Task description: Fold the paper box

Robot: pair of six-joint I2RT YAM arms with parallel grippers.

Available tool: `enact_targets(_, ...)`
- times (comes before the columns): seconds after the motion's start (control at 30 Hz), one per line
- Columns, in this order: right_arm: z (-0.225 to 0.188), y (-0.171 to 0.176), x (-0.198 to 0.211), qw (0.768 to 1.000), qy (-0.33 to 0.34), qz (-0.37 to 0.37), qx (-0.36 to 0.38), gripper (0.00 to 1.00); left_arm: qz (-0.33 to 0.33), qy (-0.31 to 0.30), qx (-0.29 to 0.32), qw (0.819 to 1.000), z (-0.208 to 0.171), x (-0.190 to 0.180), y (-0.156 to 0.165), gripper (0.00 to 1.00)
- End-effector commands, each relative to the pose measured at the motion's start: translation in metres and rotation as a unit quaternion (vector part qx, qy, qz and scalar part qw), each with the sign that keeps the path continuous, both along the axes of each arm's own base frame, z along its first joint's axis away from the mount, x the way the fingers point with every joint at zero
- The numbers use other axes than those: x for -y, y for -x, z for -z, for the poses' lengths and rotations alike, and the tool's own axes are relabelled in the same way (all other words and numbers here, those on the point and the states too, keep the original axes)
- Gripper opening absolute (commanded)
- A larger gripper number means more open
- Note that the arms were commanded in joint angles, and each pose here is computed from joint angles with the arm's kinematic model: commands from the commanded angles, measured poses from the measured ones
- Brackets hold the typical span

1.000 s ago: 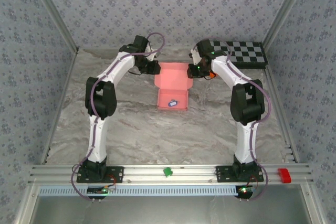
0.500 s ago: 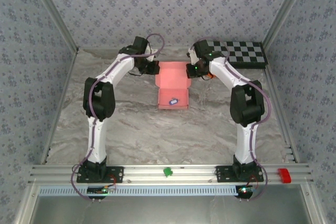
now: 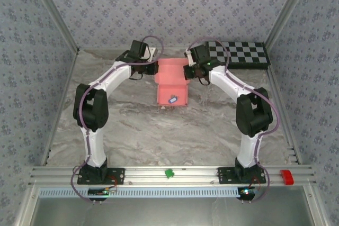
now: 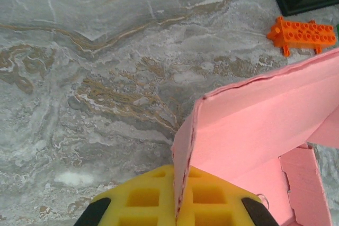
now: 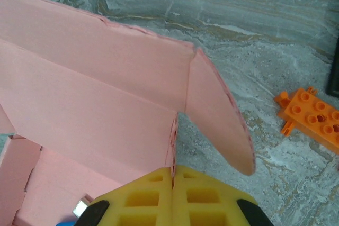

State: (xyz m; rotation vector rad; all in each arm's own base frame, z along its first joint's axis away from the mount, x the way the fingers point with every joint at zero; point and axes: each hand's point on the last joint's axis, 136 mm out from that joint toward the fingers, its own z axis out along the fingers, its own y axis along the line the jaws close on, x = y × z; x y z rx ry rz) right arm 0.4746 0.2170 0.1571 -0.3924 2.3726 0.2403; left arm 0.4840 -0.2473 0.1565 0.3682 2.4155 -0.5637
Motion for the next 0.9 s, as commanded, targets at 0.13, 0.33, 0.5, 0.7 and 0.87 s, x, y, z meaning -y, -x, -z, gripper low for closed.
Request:
enact_targets(0.13, -0.024, -0.013, -0.001, 0.996, -0.007, 0.031, 0.086, 0.0, -0.041, 0.0, 0.05, 0.998, -0.021, -0.001, -0.009, 0.0)
enact_targets(0.33, -0.024, -0.015, -0.003, 0.989, -0.012, 0.048, 0.138, 0.0, -0.065, -0.011, 0.079, 0.995, -0.023, 0.0, -0.007, 0.0)
enact_targets(0.5, -0.027, -0.013, -0.003, 0.983, -0.012, 0.067, 0.173, 0.0, -0.081, -0.007, 0.1, 0.992, -0.026, 0.0, -0.003, 0.0)
enact_targets(0.7, -0.025, -0.008, -0.001, 0.978, -0.005, 0.086, 0.19, 0.0, -0.101, 0.002, 0.121, 0.988, -0.029, 0.0, 0.002, 0.01)
enact_targets(0.87, -0.019, -0.001, -0.003, 0.975, -0.011, 0.09, 0.2, 0.0, -0.115, 0.009, 0.123, 0.986, -0.025, -0.003, 0.004, 0.04)
